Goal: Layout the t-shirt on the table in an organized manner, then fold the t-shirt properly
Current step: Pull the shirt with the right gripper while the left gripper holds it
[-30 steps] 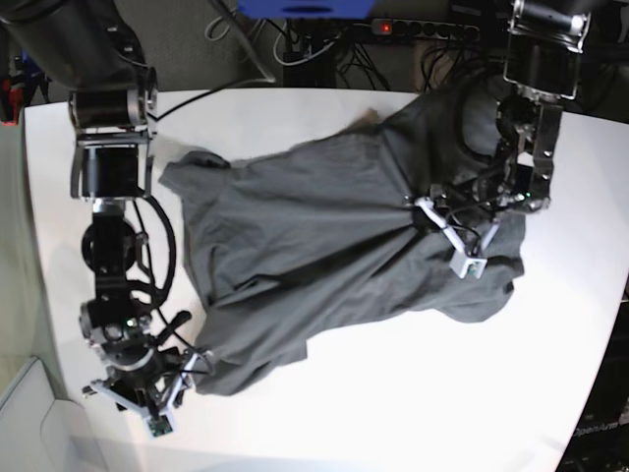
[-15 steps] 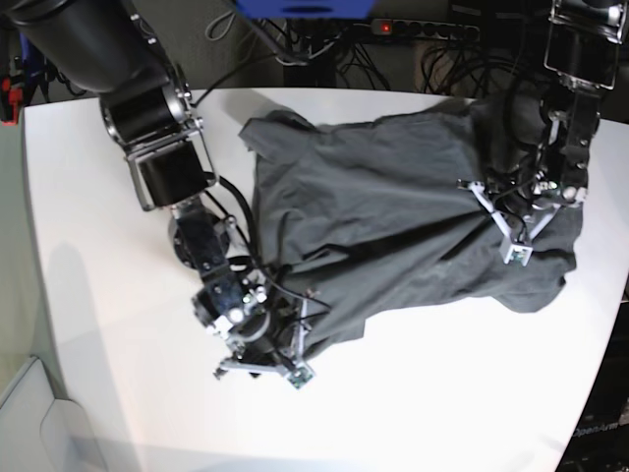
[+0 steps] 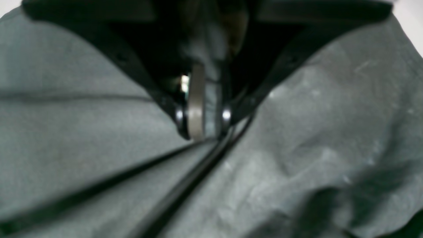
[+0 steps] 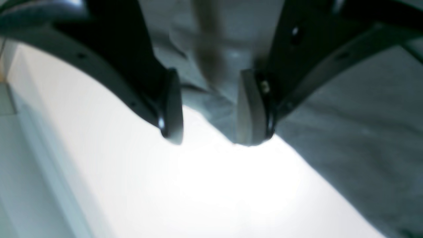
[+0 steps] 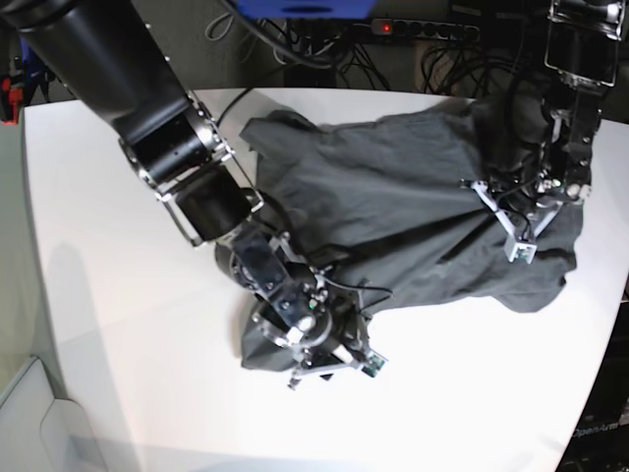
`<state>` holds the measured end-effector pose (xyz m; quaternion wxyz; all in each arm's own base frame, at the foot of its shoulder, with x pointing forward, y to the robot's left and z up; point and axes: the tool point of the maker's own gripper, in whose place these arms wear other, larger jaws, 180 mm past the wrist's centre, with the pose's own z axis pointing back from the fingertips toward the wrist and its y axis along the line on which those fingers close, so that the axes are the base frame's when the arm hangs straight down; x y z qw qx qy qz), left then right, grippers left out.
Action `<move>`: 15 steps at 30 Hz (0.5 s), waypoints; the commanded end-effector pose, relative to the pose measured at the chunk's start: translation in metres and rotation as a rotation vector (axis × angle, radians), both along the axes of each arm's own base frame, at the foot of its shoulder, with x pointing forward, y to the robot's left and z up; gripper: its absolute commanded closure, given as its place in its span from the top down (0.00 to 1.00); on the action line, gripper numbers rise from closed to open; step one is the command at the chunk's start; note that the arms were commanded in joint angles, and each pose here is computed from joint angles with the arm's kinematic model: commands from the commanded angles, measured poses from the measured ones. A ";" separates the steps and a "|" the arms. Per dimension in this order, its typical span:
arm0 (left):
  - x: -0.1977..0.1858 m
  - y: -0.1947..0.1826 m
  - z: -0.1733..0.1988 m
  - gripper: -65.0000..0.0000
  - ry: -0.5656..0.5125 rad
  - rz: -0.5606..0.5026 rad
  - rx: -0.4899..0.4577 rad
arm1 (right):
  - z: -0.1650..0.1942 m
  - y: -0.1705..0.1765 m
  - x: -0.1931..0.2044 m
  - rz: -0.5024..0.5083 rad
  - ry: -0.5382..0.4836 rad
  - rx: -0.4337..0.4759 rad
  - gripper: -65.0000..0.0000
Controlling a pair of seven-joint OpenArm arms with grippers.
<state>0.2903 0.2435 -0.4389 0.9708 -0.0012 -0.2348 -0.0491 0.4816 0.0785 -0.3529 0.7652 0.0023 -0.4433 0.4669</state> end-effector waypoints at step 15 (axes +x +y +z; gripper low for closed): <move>-0.041 0.006 -0.011 0.11 0.125 -0.028 0.072 | 0.009 0.006 0.020 0.023 -0.048 0.089 0.43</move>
